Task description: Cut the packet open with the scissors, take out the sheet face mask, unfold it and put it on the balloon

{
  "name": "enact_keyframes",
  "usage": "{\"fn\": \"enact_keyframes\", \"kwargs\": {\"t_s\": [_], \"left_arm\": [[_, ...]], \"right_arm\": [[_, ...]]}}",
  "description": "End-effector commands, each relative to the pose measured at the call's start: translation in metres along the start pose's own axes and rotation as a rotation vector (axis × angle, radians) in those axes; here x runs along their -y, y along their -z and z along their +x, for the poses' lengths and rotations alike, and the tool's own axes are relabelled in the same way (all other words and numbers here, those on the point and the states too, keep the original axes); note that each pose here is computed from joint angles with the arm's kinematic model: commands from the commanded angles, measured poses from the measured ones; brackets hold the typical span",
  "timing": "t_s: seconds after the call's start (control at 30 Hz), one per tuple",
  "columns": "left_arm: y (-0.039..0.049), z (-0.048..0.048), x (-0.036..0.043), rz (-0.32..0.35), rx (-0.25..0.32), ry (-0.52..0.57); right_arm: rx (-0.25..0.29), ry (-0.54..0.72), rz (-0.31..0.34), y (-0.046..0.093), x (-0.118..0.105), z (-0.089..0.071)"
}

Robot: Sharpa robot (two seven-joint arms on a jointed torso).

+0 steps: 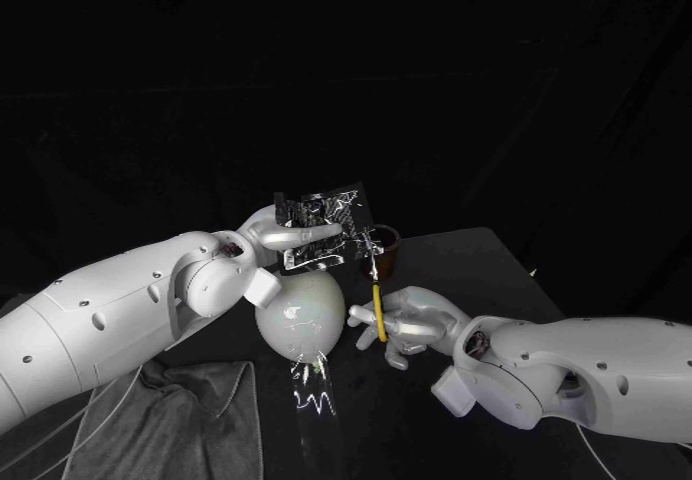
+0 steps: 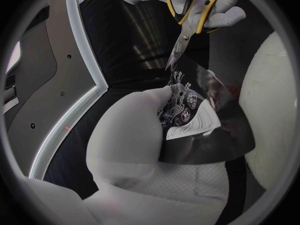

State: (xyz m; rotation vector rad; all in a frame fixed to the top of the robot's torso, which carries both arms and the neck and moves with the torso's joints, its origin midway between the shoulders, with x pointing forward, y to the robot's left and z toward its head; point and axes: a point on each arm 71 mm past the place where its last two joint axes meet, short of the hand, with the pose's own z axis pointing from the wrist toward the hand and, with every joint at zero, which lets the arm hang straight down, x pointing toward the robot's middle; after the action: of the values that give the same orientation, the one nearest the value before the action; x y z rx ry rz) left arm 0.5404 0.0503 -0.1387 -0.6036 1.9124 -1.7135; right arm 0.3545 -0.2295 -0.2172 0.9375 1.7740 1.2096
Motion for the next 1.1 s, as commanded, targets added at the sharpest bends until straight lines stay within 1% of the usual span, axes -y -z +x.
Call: {"fn": "enact_keyframes", "kwargs": {"t_s": [0.03, 0.43, 0.73, 1.1], "left_arm": [[-0.0003, 0.0059, 0.0016, 0.025, -0.059, -0.014], [0.0000, 0.0027, 0.0012, 0.031, -0.052, -0.027], [0.0005, 0.0031, 0.0014, 0.040, -0.073, -0.048], [0.0007, 0.0032, 0.0017, 0.047, -0.081, -0.052]], "right_arm": [[-0.010, 0.004, -0.016, -0.0004, -0.0022, -0.0011], [-0.025, 0.002, -0.015, 0.0018, -0.0035, 0.0008], [0.026, -0.026, -0.015, 0.0024, -0.0034, -0.0038], [0.033, -0.017, -0.002, 0.0023, -0.0023, -0.0056]]}}
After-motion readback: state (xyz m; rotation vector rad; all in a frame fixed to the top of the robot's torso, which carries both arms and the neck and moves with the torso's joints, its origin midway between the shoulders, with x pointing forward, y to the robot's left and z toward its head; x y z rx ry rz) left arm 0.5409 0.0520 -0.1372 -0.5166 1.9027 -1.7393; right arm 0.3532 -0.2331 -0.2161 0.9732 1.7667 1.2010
